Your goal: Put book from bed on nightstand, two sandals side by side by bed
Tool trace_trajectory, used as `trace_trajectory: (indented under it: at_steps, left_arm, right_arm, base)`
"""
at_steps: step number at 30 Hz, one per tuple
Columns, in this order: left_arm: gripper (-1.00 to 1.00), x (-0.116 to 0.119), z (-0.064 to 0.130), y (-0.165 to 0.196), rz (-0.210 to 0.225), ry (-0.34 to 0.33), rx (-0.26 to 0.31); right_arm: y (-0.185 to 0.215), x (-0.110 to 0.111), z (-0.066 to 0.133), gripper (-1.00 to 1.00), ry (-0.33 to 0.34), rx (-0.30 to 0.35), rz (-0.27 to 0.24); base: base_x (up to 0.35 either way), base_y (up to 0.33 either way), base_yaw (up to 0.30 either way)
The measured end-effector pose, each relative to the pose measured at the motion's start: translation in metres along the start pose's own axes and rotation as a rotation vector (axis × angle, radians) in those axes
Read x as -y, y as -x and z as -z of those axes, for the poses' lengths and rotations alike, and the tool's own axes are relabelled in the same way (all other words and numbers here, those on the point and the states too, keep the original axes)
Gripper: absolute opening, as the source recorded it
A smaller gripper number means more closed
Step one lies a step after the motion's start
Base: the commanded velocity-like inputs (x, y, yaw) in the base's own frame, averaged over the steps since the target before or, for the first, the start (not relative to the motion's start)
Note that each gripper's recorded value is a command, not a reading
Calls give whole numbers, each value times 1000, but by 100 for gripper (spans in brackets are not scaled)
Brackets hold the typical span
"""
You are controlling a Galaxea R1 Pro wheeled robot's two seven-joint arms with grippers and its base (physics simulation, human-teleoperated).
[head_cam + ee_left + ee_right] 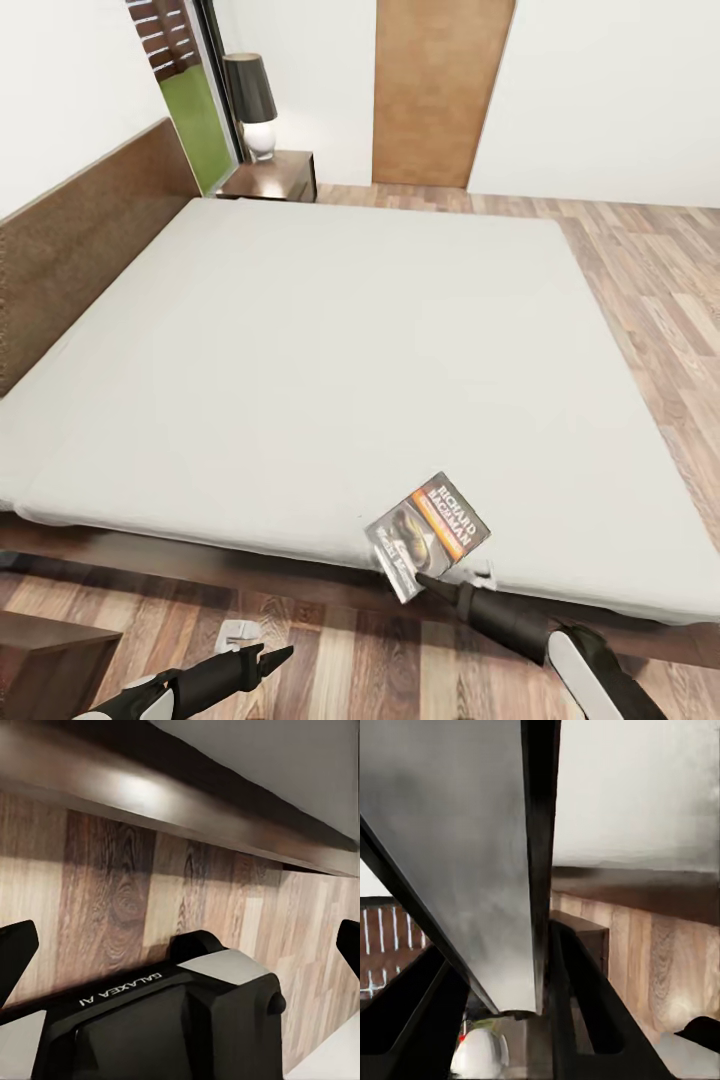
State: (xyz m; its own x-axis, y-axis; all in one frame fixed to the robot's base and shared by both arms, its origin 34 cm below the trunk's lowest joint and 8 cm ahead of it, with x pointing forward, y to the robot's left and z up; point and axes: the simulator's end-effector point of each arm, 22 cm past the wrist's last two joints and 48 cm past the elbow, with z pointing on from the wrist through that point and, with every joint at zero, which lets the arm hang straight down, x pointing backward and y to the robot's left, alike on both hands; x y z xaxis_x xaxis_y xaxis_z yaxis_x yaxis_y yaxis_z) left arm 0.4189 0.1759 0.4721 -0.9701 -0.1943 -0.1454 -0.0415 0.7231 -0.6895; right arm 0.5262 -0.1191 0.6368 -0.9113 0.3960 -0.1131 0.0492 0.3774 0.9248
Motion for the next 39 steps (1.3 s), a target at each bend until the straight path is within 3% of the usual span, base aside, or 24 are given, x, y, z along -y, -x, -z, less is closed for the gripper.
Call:
trace_trajectory:
  at_steps: [3, 5, 7, 9, 11, 13, 18, 21, 25, 39]
  left_arm:
    - [100, 3, 3, 1, 0, 0, 0]
    - [100, 5, 6, 1, 0, 0, -1]
    - [100, 8, 8, 1, -1, 0, -1]
    - [100, 9, 10, 1, -1, 2, -2]
    - [100, 11, 12, 2, -1, 5, -1]
    - [100, 13, 14, 2, -1, 6, -1]
    - [100, 15, 17, 4, -4, 5, 2]
    - [100, 16, 17, 6, -7, 6, 6]
    - [100, 17, 18, 9, -13, 6, 11]
    - [100, 38, 8, -2, -8, -17, 9]
  right_arm:
    - [14, 21, 42, -100, -69, -32, 48]
    - [21, 25, 67, -100, -77, -52, 70]
    - [20, 27, 79, -100, -80, -64, 66]
    - [14, 40, 93, -100, -102, -73, 38]
    - [-6, 69, 114, -100, -161, -86, -38]
    - [-16, 82, 126, -100, -193, -85, -90]
    - [-23, 91, 136, -100, -218, -77, -121]
    - [-23, 99, 141, -100, -242, -61, -70]
    - [-42, 121, 156, -100, -311, -102, -18]
    - [-46, 126, 164, -100, -335, -109, -2]
  base:
    - [0, 0, 0]
    - [0, 0, 0]
    - [0, 0, 0]
    - [0, 0, 0]
    - [0, 0, 0]
    - [0, 0, 0]
    - [0, 0, 0]
    - [0, 0, 0]
    - [0, 0, 0]
    - [0, 0, 0]
